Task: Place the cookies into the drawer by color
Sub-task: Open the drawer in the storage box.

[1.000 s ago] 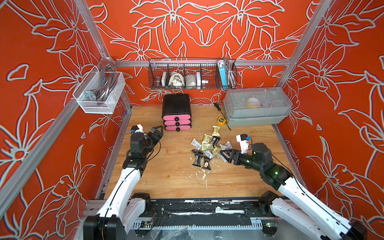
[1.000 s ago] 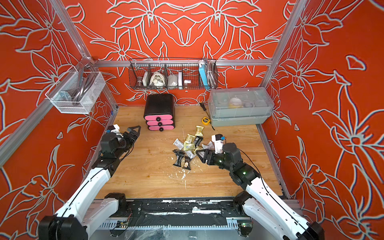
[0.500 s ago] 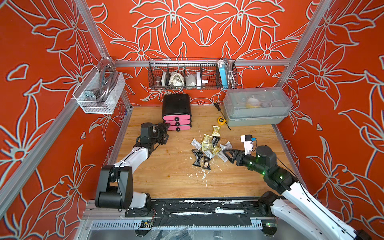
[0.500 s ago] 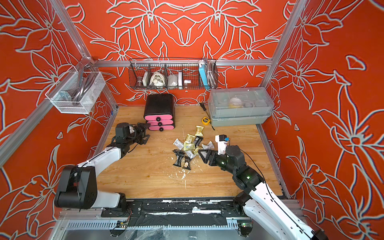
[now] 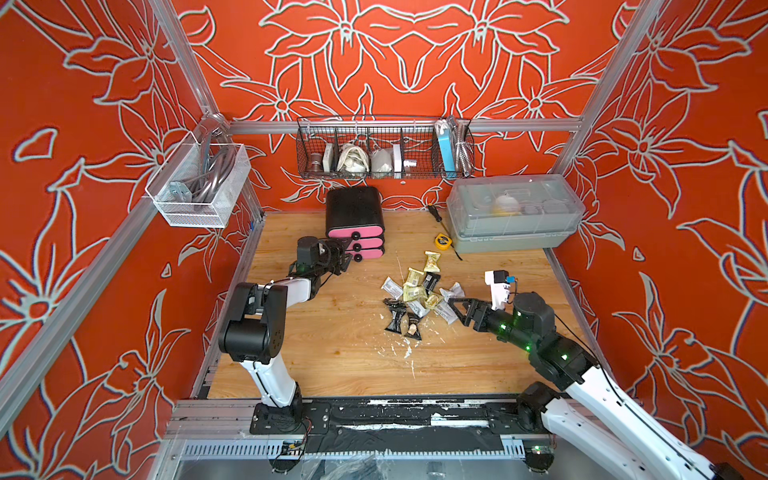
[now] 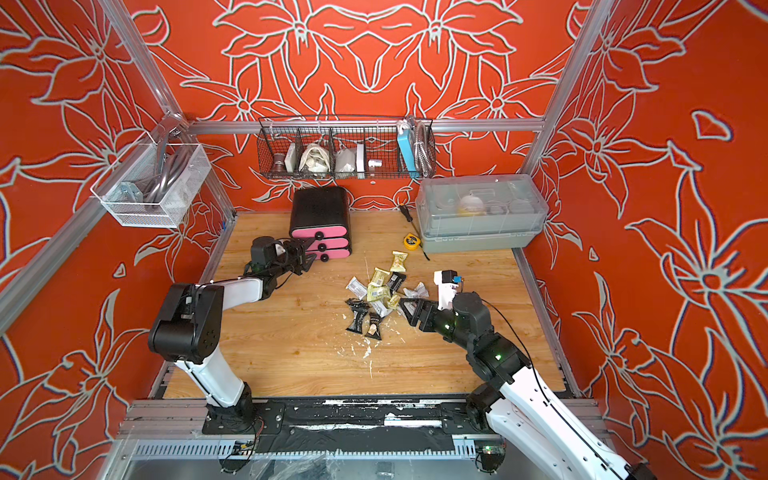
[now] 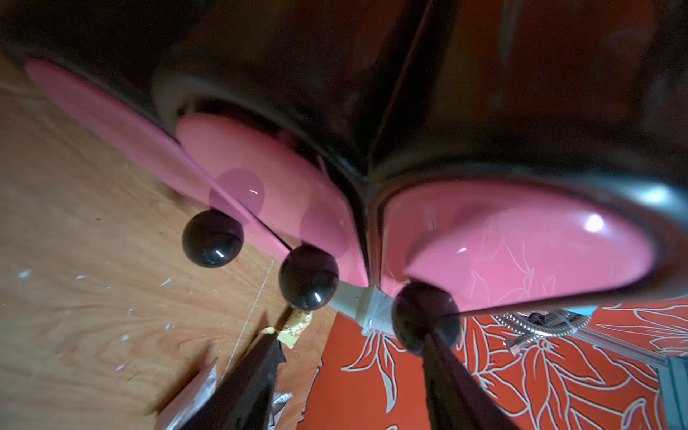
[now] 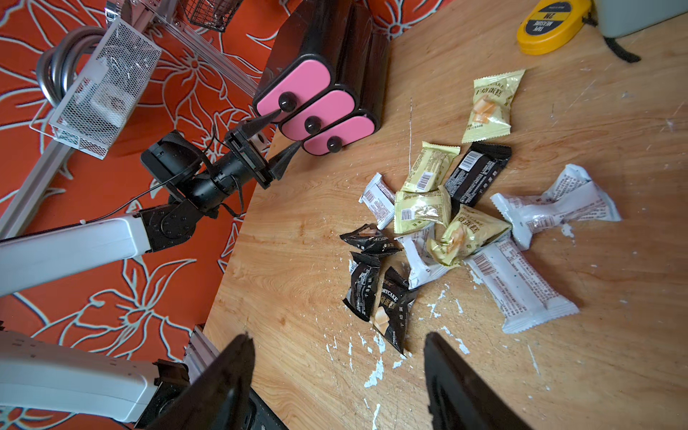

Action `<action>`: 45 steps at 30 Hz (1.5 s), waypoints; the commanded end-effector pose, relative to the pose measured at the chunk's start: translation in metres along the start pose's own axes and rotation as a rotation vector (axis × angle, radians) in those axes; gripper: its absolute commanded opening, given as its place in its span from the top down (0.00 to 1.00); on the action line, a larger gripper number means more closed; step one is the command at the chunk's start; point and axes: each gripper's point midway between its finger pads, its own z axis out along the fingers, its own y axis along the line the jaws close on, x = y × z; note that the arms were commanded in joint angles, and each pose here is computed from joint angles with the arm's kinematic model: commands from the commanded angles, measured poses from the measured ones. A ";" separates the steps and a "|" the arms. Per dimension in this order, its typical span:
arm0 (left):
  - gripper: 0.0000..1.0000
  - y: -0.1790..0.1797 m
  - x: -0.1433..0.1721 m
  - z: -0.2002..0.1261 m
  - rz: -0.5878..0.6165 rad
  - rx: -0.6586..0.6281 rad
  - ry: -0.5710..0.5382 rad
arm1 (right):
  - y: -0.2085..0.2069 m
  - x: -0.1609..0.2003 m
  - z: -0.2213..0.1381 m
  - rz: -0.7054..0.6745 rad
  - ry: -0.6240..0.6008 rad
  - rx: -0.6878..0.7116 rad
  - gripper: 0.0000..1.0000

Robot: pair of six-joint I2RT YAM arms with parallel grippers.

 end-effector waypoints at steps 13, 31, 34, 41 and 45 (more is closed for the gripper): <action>0.38 -0.036 0.018 0.003 0.124 0.113 0.002 | -0.006 0.004 -0.003 -0.019 -0.008 0.020 0.24; 0.51 -0.011 0.011 0.041 0.044 0.106 0.040 | -0.013 0.005 -0.010 -0.030 -0.031 0.047 0.23; 0.52 -0.007 0.013 0.044 0.043 0.107 0.040 | -0.015 0.006 -0.010 -0.030 -0.032 0.052 0.23; 0.61 -0.013 0.019 0.046 0.062 0.122 0.051 | -0.017 0.006 -0.009 -0.029 -0.032 0.058 0.23; 0.66 -0.017 0.021 0.046 0.068 0.128 0.056 | -0.018 0.006 -0.009 -0.027 -0.033 0.060 0.23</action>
